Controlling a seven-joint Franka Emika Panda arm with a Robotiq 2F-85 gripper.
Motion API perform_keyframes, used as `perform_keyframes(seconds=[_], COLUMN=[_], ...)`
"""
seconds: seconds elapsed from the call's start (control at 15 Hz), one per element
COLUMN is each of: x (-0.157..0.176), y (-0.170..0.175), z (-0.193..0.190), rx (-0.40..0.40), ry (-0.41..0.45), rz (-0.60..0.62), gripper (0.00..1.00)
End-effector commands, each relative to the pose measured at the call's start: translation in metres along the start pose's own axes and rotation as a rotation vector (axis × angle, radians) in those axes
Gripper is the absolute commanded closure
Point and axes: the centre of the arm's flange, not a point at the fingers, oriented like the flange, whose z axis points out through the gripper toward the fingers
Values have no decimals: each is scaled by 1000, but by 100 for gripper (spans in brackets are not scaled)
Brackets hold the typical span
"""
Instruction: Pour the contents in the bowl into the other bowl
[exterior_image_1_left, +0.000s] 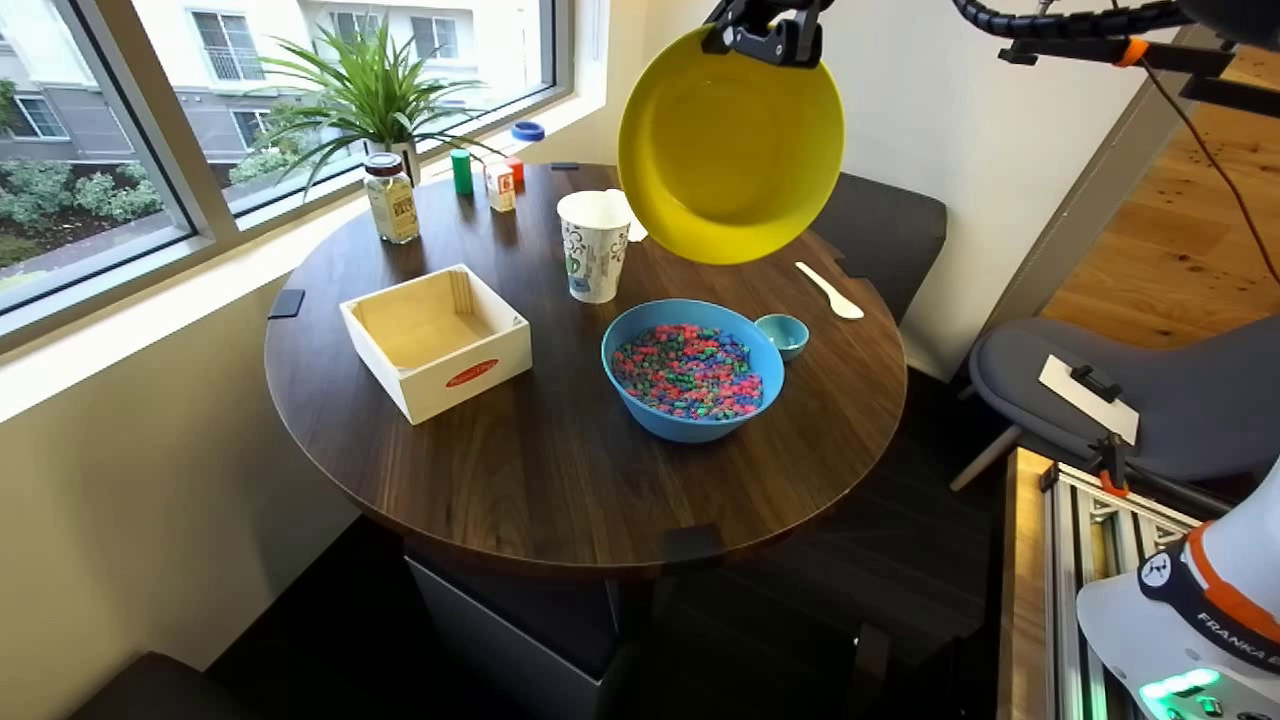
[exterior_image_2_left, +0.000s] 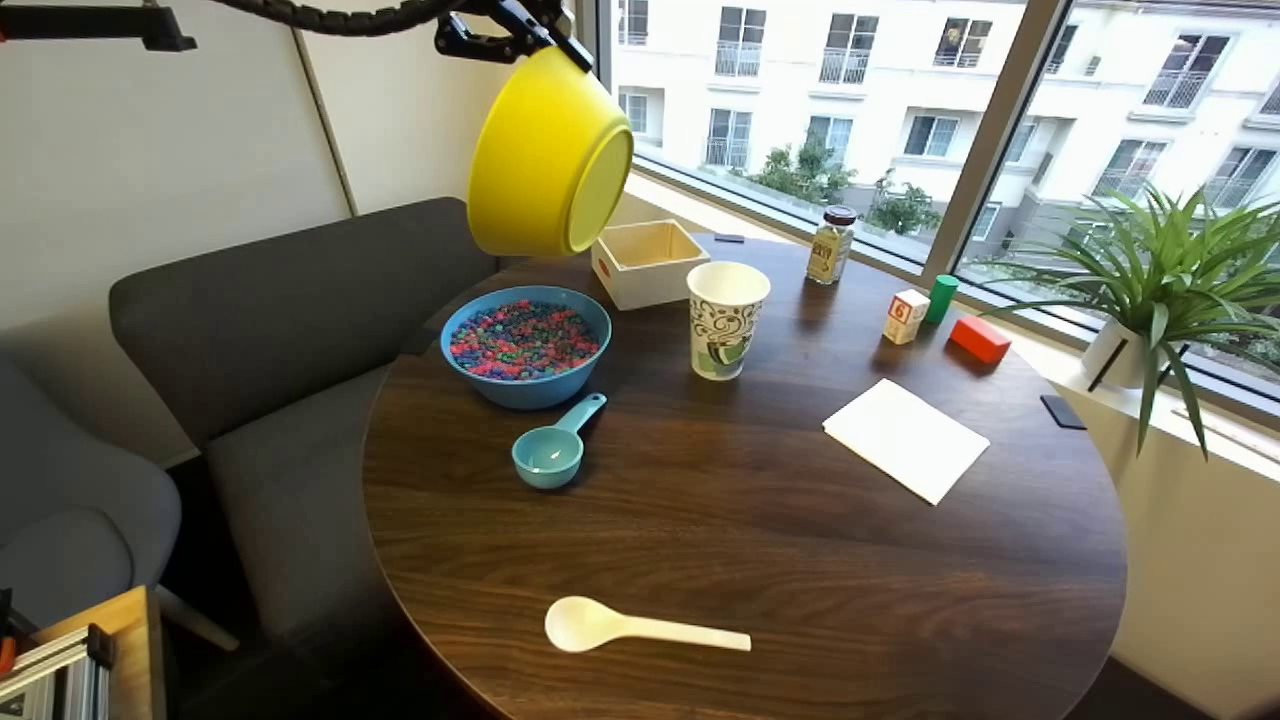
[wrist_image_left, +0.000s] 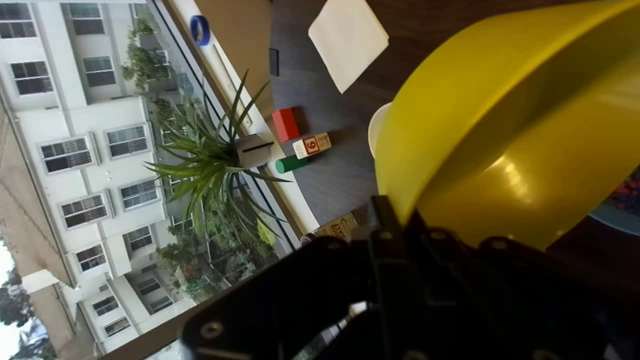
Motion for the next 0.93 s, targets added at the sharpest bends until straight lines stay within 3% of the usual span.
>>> perform_keyframes(seconds=[0.0, 0.27, 0.4, 0.47, 0.87], x=[-39, -65, -77, -57, -68], y=[11, 24, 27, 31, 33], z=[4, 18, 29, 25, 31], rx=[119, 244, 300, 252, 286], ry=[94, 196, 208, 180, 182], rz=[109, 251, 338, 288, 335], gripper=[98, 98, 98, 94, 94])
